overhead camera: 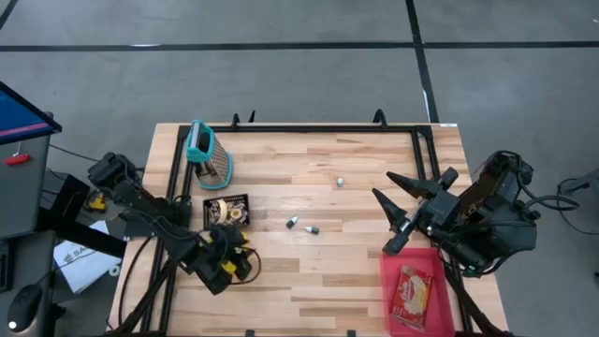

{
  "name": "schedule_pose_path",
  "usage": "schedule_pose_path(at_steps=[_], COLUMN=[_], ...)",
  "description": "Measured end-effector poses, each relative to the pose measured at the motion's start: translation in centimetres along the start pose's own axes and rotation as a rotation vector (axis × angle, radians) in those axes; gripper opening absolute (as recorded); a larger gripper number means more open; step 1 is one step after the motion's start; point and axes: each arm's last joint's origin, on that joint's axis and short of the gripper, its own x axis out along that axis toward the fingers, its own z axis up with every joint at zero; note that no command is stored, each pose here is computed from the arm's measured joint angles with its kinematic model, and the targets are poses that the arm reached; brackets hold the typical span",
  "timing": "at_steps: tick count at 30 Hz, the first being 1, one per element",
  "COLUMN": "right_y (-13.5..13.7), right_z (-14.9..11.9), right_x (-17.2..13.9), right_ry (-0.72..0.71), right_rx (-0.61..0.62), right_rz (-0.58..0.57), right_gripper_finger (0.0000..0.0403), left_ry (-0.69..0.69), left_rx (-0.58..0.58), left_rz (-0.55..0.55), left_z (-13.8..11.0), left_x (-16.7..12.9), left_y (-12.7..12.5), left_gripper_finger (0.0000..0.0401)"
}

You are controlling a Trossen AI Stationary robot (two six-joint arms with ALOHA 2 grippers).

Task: Pick & Place Food Item
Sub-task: Put the purple food coloring bottle into the yellow bin

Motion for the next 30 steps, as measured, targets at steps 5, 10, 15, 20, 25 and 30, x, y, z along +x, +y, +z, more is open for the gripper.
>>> schedule_pose_path(at_steps=[5, 10, 15, 20, 25, 30], right_y=[0.0, -0.1, -0.1, -0.2, -0.2, -0.2], right_z=[0.0, -0.1, 0.0, 0.0, 0.0, 0.0], right_x=[0.4, 0.9, 0.9, 1.1, 1.4, 1.4], right_ry=[0.001, 0.002, 0.002, 0.002, 0.002, 0.002], right_rx=[-0.01, -0.003, 0.014, 0.023, 0.024, 0.024], right_rz=[-0.016, -0.034, -0.034, -0.04, -0.051, -0.051], right_gripper_finger=[0.0187, 0.0187, 0.0187, 0.0187, 0.0187, 0.0187], left_ry=[0.017, 0.042, 0.082, 0.174, 0.293, 0.465], left_rx=[0.094, 0.056, -0.014, 0.106, 0.156, 0.207], left_rz=[-0.07, -0.121, -0.196, -0.195, -0.141, 0.003], left_z=[3.7, 8.6, 12.9, 15.7, 17.5, 17.2], left_x=[2.6, 6.4, 8.6, 10.3, 12.4, 15.3], left_y=[-0.1, 2.0, 4.6, 4.0, 1.9, 0.9], left_gripper_finger=[0.0161, 0.0167, 0.0163, 0.0148, 0.0151, 0.0171])
